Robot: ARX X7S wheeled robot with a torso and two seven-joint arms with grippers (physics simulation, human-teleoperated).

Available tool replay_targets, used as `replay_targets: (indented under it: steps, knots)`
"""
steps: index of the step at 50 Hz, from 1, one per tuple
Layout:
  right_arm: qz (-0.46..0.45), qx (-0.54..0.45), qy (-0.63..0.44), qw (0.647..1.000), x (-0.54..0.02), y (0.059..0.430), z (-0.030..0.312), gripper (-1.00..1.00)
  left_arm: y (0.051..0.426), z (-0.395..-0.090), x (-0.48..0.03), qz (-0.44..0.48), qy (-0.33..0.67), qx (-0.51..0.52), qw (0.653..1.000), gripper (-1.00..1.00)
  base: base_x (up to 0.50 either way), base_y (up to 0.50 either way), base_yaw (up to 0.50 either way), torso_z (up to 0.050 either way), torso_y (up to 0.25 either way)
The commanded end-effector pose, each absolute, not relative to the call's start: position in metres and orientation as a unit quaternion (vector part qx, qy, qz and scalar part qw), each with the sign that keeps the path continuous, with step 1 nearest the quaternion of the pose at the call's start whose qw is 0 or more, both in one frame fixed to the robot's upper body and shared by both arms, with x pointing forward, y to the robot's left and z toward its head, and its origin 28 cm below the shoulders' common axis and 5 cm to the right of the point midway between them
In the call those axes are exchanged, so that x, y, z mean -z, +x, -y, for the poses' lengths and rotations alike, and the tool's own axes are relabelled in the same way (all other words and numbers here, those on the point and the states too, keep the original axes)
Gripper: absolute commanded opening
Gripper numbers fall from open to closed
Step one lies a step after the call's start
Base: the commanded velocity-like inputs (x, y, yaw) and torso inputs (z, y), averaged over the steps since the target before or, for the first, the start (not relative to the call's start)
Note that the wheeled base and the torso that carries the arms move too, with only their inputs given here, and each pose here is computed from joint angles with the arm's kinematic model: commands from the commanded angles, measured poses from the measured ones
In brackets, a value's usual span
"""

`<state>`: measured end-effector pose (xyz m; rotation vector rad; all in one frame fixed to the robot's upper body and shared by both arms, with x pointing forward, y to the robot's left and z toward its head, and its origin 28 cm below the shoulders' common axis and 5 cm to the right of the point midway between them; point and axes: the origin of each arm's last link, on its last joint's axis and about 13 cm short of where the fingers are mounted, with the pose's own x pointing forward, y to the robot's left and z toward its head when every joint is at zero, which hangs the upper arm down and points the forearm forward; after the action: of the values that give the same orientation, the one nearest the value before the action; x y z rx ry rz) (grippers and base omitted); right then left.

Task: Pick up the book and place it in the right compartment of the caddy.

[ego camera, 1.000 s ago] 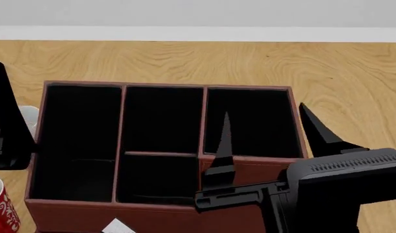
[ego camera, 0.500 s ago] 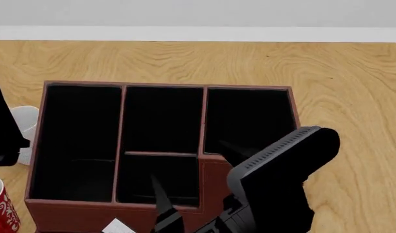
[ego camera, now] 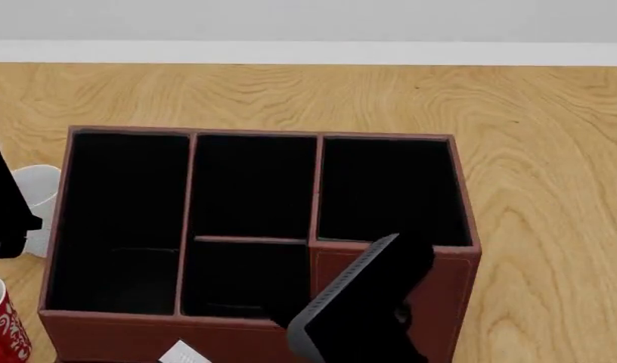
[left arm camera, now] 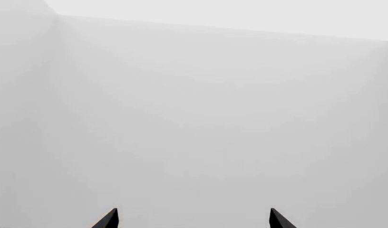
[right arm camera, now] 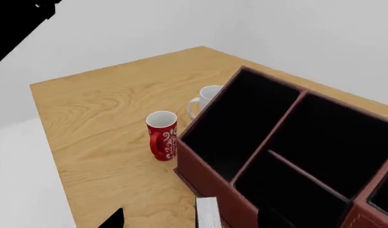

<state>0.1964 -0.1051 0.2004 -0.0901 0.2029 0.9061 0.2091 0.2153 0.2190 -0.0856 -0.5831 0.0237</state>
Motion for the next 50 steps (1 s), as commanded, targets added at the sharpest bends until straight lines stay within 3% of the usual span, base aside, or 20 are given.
replay_targets:
  steps: [1, 50]
  knots:
    - [-0.143, -0.452, -0.054, 0.879, -0.190, 0.195, 0.103, 1.00, 0.210, -0.215, -0.218, 0.286, -0.044, -0.012, 0.957, 1.00, 0.00, 0.00, 0.00, 0.000, 0.000]
    - [-0.212, -0.413, -0.137, 0.875, -0.131, 0.215, 0.107, 1.00, 0.210, -0.214, -0.213, 0.279, -0.047, -0.012, 0.959, 1.00, 0.00, 0.00, 0.00, 0.000, 0.000]
